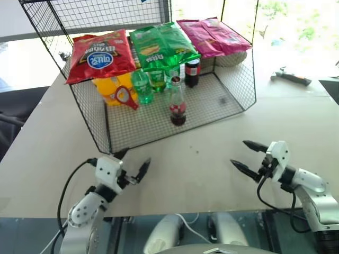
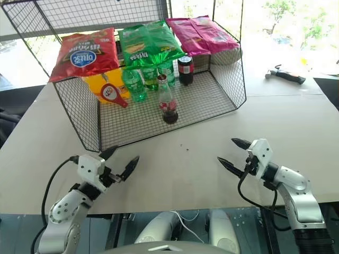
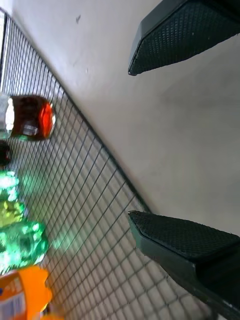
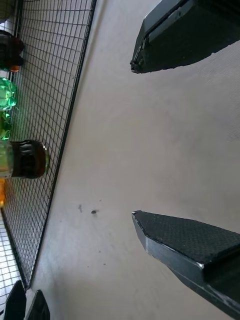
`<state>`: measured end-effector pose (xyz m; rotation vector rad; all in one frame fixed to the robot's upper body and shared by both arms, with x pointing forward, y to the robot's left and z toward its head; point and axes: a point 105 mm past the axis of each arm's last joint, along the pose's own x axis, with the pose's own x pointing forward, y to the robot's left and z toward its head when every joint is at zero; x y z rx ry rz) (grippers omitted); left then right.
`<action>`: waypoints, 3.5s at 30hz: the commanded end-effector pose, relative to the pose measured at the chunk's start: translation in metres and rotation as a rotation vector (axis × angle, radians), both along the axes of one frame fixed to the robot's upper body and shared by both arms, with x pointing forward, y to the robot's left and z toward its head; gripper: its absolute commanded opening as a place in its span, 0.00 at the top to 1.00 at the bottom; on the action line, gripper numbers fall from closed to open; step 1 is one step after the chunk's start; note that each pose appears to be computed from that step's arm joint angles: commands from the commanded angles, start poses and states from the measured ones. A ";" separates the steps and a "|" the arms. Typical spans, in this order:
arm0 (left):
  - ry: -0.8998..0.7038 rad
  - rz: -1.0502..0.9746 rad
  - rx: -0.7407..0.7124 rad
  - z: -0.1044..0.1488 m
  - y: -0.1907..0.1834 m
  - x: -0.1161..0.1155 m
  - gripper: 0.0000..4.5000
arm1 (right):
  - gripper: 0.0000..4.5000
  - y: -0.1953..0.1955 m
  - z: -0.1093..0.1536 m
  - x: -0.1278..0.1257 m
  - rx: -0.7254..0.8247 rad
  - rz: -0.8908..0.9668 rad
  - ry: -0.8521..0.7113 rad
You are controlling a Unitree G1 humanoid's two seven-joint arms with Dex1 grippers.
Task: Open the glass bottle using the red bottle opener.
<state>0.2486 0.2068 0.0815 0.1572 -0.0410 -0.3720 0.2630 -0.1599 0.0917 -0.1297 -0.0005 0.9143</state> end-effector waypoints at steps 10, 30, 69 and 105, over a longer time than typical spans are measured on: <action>-0.381 0.179 -0.144 0.092 0.012 0.042 0.00 | 0.02 0.072 0.089 -0.017 0.290 0.284 -0.137; -0.497 0.340 -0.164 0.129 0.008 0.101 0.00 | 0.02 0.094 0.119 -0.021 0.305 0.291 -0.190; -0.334 -0.159 -0.857 0.140 -0.041 0.068 0.99 | 0.01 0.091 0.110 -0.009 0.282 0.242 -0.211; 0.297 -0.938 -0.696 0.086 -0.123 0.008 1.00 | 0.54 0.130 0.085 -0.033 0.171 0.597 0.585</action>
